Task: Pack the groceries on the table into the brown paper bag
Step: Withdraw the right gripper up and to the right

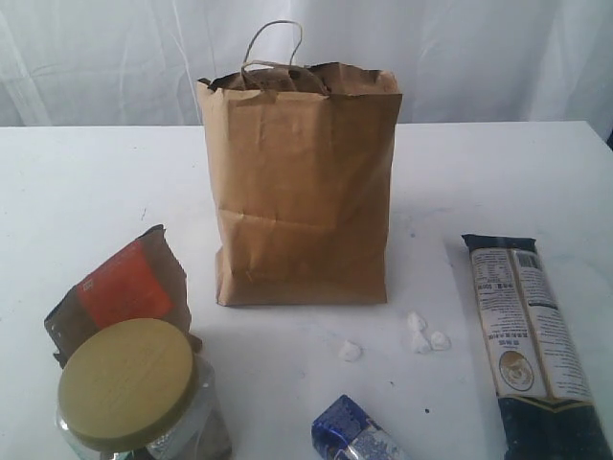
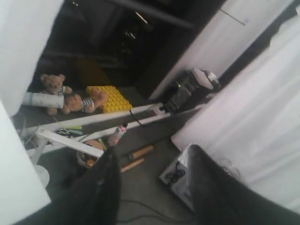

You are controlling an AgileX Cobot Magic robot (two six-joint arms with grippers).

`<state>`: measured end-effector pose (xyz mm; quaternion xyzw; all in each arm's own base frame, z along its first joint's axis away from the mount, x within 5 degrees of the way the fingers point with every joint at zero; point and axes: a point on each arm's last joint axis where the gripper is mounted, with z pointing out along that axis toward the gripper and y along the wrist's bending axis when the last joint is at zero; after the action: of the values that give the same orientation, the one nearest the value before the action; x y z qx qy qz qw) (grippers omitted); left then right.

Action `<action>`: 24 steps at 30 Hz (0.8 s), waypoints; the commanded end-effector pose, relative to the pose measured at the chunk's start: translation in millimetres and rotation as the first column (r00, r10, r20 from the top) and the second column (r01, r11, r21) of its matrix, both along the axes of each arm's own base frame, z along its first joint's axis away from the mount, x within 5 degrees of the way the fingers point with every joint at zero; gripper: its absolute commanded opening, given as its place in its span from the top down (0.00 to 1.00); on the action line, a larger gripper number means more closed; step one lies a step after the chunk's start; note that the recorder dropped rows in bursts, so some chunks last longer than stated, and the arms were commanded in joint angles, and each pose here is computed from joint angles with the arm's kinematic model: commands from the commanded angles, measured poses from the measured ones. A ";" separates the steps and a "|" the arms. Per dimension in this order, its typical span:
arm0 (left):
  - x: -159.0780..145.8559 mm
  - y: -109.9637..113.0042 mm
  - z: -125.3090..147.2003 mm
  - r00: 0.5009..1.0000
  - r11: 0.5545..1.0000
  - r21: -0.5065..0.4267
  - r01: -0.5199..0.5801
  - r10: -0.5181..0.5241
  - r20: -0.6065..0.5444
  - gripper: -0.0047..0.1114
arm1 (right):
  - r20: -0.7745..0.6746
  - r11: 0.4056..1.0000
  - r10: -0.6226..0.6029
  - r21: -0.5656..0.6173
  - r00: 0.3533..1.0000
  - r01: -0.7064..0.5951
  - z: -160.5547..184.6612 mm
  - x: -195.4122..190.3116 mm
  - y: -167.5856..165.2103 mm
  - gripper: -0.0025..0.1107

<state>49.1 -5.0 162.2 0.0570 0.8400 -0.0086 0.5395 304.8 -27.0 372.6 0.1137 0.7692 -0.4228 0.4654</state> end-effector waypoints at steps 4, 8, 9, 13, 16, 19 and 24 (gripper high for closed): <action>-0.3 -0.5 -2.0 1.000 1.000 -0.006 0.005 -0.005 -0.005 0.96 | 0.276 0.959 -0.014 0.274 0.961 -0.065 -2.2 6.8 -12.7 0.72; -0.3 -0.5 -2.0 1.000 1.000 -0.006 0.005 -0.005 -0.005 0.96 | 0.505 0.818 -0.020 0.505 0.863 -0.276 1.9 15.6 1.9 0.75; -0.3 -0.5 -2.0 1.000 1.000 -0.006 0.005 -0.005 -0.005 0.96 | 0.556 0.752 -0.039 0.563 0.831 -0.342 3.0 18.0 7.0 0.76; -0.3 -0.5 -2.0 1.000 1.000 -0.006 0.005 -0.005 -0.005 0.96 | 0.663 0.446 -0.194 0.716 0.723 -0.537 6.1 25.3 23.4 0.85; -0.3 -0.5 -2.0 1.000 1.000 -0.006 0.005 -0.005 -0.005 0.96 | 0.635 0.240 -0.387 0.769 0.669 -0.592 6.3 26.3 26.4 0.96; -0.3 -0.5 -2.0 1.000 1.000 -0.006 0.005 -0.005 -0.005 0.96 | 0.616 0.079 -0.398 0.762 0.680 -0.643 8.7 28.7 28.3 0.98; -0.3 -0.5 -2.0 1.000 1.000 -0.006 0.005 -0.005 -0.005 0.96 | 0.615 0.334 0.337 0.630 0.713 -0.701 8.1 27.4 35.8 0.98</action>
<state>49.1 -5.0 162.2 0.0570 0.8400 -0.0086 0.5395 337.2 2.3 380.7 0.3405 0.6739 0.2853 0.5903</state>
